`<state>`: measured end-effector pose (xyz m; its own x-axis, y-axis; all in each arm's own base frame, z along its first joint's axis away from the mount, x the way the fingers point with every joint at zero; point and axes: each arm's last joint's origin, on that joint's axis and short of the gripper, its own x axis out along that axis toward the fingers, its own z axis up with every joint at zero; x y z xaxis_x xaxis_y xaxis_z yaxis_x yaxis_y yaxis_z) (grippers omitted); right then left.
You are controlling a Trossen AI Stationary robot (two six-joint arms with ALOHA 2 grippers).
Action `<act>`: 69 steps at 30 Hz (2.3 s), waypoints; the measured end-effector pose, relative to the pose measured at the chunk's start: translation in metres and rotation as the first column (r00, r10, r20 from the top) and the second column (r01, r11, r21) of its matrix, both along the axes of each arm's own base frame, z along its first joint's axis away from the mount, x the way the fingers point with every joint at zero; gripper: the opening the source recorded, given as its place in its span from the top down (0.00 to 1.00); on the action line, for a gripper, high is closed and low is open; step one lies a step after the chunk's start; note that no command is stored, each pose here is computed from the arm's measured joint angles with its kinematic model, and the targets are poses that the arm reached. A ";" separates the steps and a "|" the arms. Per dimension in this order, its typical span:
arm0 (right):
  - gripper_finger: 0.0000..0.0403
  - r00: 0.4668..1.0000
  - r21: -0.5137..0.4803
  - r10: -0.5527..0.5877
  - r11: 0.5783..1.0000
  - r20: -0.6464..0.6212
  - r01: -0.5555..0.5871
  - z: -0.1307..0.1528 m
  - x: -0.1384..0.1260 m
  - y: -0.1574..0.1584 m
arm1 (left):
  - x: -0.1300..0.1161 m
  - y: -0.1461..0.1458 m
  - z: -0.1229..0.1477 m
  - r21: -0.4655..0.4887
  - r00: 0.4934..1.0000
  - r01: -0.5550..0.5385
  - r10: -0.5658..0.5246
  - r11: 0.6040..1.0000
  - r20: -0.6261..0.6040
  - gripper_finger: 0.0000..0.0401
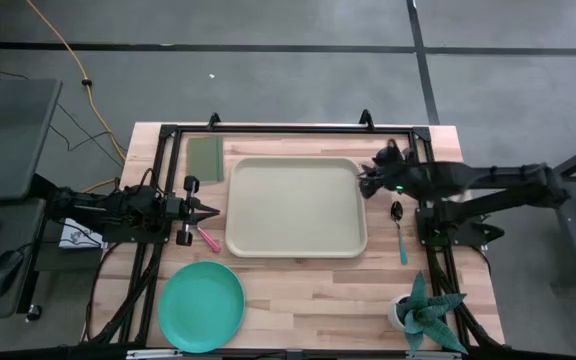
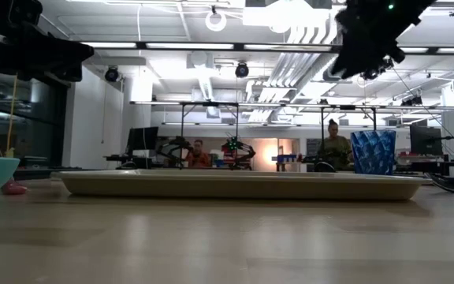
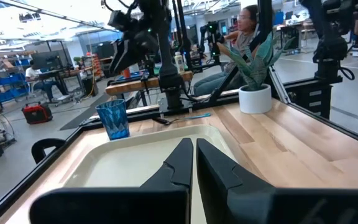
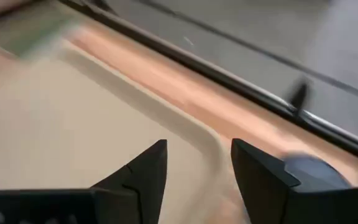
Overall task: Pick and place plate/cup/fork/spoon on tray
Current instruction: Put the blue glass on the top right of the light brown serving tray
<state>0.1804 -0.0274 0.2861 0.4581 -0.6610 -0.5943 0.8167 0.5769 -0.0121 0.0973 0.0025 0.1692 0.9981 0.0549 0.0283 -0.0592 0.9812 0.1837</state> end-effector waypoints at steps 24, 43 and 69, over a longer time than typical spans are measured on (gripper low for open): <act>0.57 0.804 0.198 -0.184 0.916 -0.566 0.348 -0.074 0.033 -0.080 | 0.000 0.000 0.000 0.000 1.000 0.000 0.000 1.000 0.000 0.99; 0.77 0.719 0.231 -0.110 0.905 -0.686 0.358 -0.102 0.039 -0.095 | 0.000 0.000 0.000 0.000 1.000 0.000 0.000 1.000 0.000 0.99; 1.00 0.737 0.368 0.356 0.917 -0.575 -0.156 -0.061 0.141 -0.023 | 0.000 0.000 0.000 0.000 1.000 0.000 0.000 1.000 0.000 0.99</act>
